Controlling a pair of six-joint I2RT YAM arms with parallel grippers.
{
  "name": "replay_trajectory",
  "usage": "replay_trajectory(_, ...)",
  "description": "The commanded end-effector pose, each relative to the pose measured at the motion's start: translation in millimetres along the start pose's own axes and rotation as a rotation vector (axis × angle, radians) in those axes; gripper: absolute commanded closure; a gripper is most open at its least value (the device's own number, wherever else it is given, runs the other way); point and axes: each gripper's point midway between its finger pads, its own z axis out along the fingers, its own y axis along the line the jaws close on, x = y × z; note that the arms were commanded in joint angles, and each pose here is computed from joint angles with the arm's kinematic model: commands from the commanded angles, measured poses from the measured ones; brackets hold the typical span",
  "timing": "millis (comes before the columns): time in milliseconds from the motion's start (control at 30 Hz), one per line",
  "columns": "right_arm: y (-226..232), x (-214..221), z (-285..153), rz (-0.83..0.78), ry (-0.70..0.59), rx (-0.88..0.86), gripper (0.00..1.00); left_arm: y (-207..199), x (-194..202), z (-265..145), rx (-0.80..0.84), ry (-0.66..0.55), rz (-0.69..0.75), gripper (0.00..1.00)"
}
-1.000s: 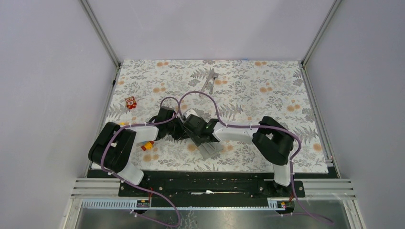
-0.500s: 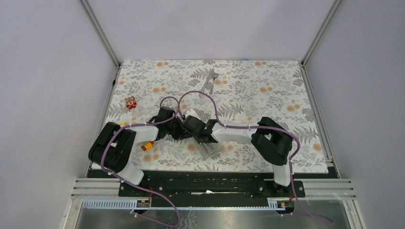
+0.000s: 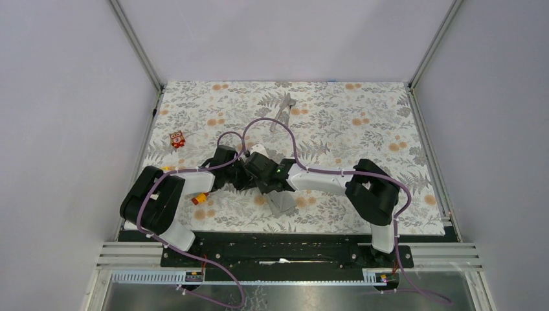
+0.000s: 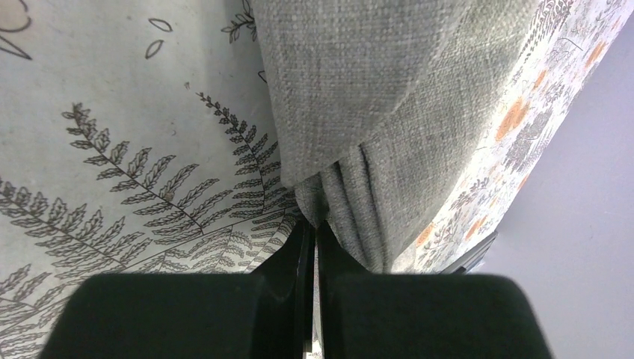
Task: Fold the napkin into a case and place the utensils inside
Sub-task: Stuff the top corner of the smaller-rectangle-folded napkin into the folded napkin.
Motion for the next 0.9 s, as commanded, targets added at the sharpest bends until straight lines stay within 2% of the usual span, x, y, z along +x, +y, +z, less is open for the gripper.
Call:
replay_trajectory(0,19,1,12,0.122,-0.008,-0.079,1.0,9,4,0,-0.023,-0.013,0.007,0.97)
replay_trajectory(233,0,28,34,0.235,0.008,-0.106,1.0,8,3,-1,-0.022,-0.02,0.009,0.97)
replay_trajectory(367,-10,38,44,0.26,0.029,-0.115,1.0,7,1,-9,-0.044,-0.026,0.042,0.9)
replay_trajectory(500,-15,43,44,0.259,0.036,-0.116,0.91,13,-6,-32,-0.125,-0.038,0.104,0.8)
replay_trajectory(567,-16,42,42,0.261,0.035,-0.121,0.9,8,-15,-46,-0.133,-0.061,0.136,0.78)
replay_trajectory(733,-15,36,37,0.259,0.023,-0.136,0.86,-42,-43,-64,0.01,-0.091,0.176,0.86)
replay_trajectory(867,-13,34,34,0.258,0.018,-0.146,0.85,-73,-61,-48,0.099,-0.064,0.171,0.98)
